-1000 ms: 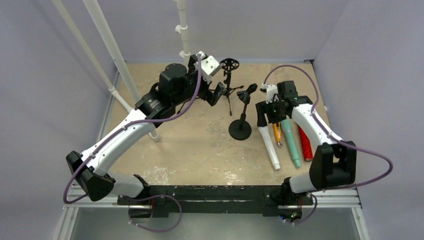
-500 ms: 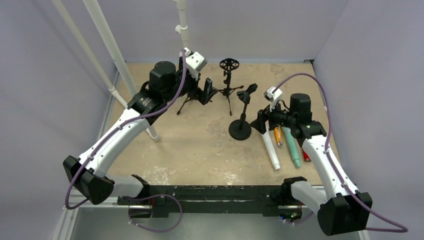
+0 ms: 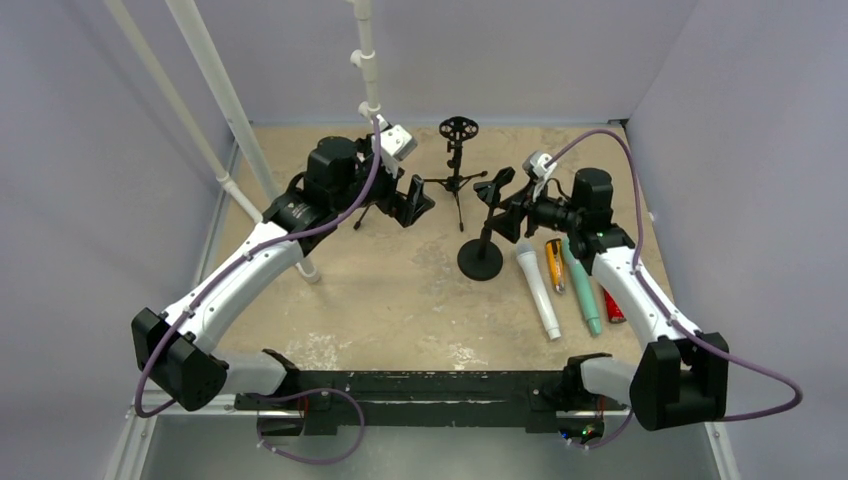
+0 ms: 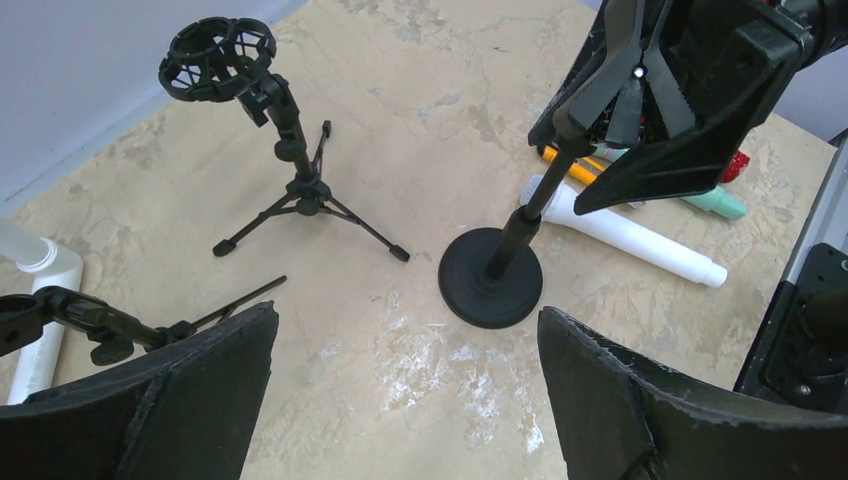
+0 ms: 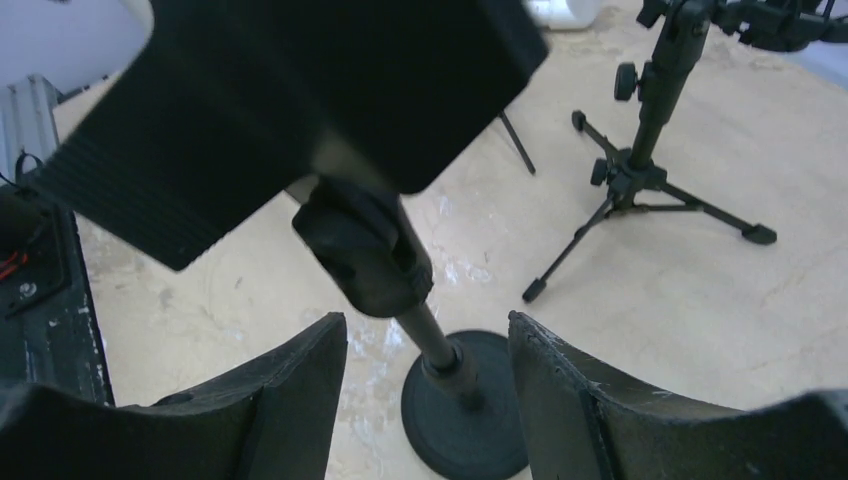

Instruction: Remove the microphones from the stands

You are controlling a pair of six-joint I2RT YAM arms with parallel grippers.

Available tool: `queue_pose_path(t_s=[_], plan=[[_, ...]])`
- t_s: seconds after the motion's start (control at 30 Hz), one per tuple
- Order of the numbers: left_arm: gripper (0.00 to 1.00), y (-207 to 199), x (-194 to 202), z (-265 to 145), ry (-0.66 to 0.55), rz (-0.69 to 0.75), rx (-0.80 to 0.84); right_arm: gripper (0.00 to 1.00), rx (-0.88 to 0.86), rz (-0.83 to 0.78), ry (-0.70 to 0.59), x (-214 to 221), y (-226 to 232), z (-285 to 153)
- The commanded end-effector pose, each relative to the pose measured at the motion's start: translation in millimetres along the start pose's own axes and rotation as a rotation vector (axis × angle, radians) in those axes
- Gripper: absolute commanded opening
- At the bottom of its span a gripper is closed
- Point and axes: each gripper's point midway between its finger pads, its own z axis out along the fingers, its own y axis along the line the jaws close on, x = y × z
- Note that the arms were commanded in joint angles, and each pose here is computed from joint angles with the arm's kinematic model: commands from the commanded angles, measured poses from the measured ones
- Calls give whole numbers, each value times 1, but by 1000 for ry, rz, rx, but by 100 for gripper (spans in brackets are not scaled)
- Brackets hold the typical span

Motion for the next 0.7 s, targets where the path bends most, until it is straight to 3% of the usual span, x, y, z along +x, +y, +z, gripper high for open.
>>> queue_pose_path(t_s=[0.0,0.13,0.4,0.67], plan=[[98,3,-9,-1,-48,20,-1,57,-69,-55,-130,-35,4,8],[98,6,2,5,-23,14,-5,52,-94,-43,-149,-33,3,15],[97,2,20,20,9,-14,45,34,-138,-31,-129,-24,8,29],[97,-6,34,28,34,-47,103,1,-110,-31,-162,-40,8,29]])
